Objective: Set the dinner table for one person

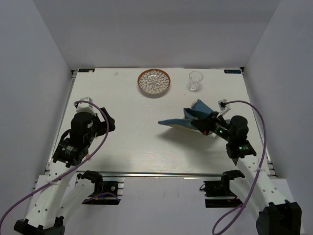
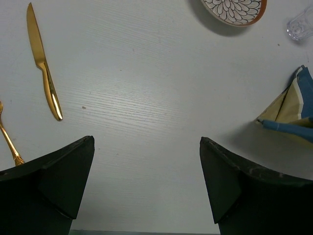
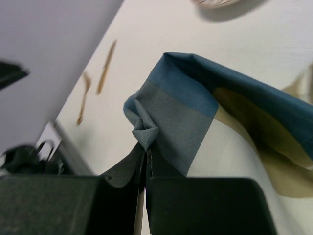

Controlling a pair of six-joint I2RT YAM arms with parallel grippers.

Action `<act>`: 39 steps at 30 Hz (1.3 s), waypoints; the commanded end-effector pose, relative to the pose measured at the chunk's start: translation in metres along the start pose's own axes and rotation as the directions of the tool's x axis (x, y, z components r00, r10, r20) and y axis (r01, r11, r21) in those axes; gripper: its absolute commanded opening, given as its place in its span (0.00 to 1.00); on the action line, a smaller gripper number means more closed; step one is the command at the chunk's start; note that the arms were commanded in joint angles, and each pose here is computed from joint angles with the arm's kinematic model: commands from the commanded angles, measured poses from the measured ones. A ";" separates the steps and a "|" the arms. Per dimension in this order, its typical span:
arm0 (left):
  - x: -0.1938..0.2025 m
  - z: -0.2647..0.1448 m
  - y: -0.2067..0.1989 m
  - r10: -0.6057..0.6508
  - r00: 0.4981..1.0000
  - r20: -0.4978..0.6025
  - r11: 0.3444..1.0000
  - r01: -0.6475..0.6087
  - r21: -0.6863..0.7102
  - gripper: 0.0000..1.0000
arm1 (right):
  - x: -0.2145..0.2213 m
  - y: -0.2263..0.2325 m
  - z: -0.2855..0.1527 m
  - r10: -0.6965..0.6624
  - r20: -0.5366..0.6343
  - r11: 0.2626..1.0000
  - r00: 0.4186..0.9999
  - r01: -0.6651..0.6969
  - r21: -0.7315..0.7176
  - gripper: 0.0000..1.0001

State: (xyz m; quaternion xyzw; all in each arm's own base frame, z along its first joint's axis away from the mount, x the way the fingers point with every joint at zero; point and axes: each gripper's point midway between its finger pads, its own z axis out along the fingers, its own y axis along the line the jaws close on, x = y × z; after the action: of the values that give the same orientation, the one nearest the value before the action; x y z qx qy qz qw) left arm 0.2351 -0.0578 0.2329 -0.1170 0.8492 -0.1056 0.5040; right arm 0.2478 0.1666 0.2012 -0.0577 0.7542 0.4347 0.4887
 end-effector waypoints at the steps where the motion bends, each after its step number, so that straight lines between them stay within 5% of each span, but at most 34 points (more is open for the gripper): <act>1: -0.004 -0.002 0.005 -0.024 1.000 0.017 0.999 0.025 -0.036 0.98 | 0.024 0.046 -0.004 -0.038 -0.080 0.977 0.996 0.020 -0.212 0.00; 4: -0.005 -0.003 0.005 -0.036 0.999 0.017 0.998 0.036 -0.043 0.98 | 0.059 0.062 -0.006 -0.057 -0.215 0.957 0.975 -0.008 -0.290 0.00; 7: -0.004 -0.003 0.006 -0.037 0.999 -0.002 0.998 0.037 -0.052 0.98 | 0.100 0.068 -0.014 -0.075 -0.362 0.942 0.929 -0.053 -0.330 0.15; 8: -0.004 -0.003 0.003 -0.037 0.999 -0.007 0.999 0.037 -0.039 0.98 | 0.113 0.070 -0.019 -0.082 -0.398 0.937 0.914 -0.065 -0.343 0.43; 11: 0.009 -0.002 -0.013 -0.059 0.994 -0.093 0.998 0.062 0.027 0.98 | 0.128 0.083 -0.037 -0.141 -0.420 0.913 0.897 -0.047 -0.406 0.89; 16: 0.055 0.006 -0.064 -0.130 0.940 -0.314 0.942 0.216 0.257 0.98 | 0.109 0.078 -0.053 -0.184 -0.352 0.949 0.918 0.073 -0.306 0.89; 20: 0.109 0.016 -0.073 -0.178 0.860 -0.479 0.893 0.345 0.288 0.98 | 0.061 0.023 -0.050 0.021 -0.139 0.985 0.990 0.003 0.175 0.89; 24: 0.135 0.028 -0.071 -0.222 0.815 -0.534 0.878 0.405 0.253 0.98 | 0.098 -0.020 -0.048 0.216 -0.208 0.904 0.954 -0.115 0.412 0.89; 32: 0.160 0.049 -0.080 -0.224 0.768 -0.599 0.867 0.438 0.237 0.98 | 0.142 -0.029 -0.028 0.330 -0.209 0.904 0.921 -0.245 0.350 0.85; 39: 0.184 0.068 -0.088 -0.201 0.738 -0.644 0.880 0.424 0.212 0.98 | 0.166 -0.031 -0.025 0.365 -0.262 0.901 0.894 -0.268 0.340 0.66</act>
State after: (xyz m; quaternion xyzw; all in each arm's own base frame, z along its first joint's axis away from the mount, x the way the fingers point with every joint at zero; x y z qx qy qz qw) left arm 0.2103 -0.1890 0.0772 -0.1417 0.9035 -0.3556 0.1926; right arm 0.1542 0.1730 0.0448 0.0746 0.8949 0.3450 0.2732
